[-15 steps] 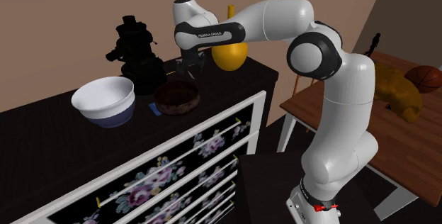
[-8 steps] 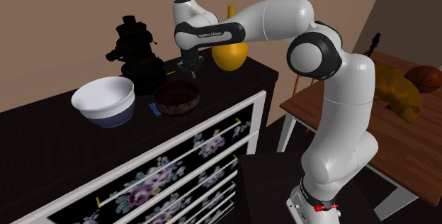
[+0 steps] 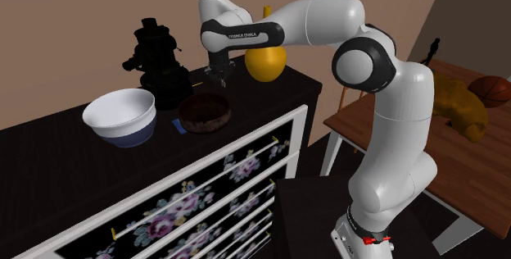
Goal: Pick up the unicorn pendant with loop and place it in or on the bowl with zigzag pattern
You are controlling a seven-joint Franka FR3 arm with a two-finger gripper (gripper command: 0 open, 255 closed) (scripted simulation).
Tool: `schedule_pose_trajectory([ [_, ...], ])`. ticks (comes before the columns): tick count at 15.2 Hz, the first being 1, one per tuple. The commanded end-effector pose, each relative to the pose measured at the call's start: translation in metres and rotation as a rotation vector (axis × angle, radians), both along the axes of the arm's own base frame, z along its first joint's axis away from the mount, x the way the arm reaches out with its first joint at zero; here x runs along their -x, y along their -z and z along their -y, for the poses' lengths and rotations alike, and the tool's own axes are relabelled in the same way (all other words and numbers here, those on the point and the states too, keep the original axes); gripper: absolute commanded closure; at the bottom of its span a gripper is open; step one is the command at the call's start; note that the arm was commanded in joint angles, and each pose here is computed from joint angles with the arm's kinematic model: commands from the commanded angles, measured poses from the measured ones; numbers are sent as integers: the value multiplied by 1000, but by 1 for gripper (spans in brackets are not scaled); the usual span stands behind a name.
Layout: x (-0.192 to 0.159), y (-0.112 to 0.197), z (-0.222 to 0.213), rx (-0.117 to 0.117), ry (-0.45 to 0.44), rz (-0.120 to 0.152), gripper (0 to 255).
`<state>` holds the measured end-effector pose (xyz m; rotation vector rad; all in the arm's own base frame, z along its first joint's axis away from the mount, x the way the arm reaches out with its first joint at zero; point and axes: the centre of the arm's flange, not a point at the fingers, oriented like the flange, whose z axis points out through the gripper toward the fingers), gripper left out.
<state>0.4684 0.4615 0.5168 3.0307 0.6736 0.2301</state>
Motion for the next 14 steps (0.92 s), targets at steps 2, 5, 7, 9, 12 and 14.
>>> schedule_pose_trajectory([
  [2,0,-15,0,0,0,0,255],
  [5,0,-31,0,0,0,0,255],
  [7,0,-42,0,0,0,0,255],
  [9,0,-52,0,0,0,0,255],
  [12,0,-68,0,0,0,0,255],
  [14,0,-79,0,0,0,0,255],
])
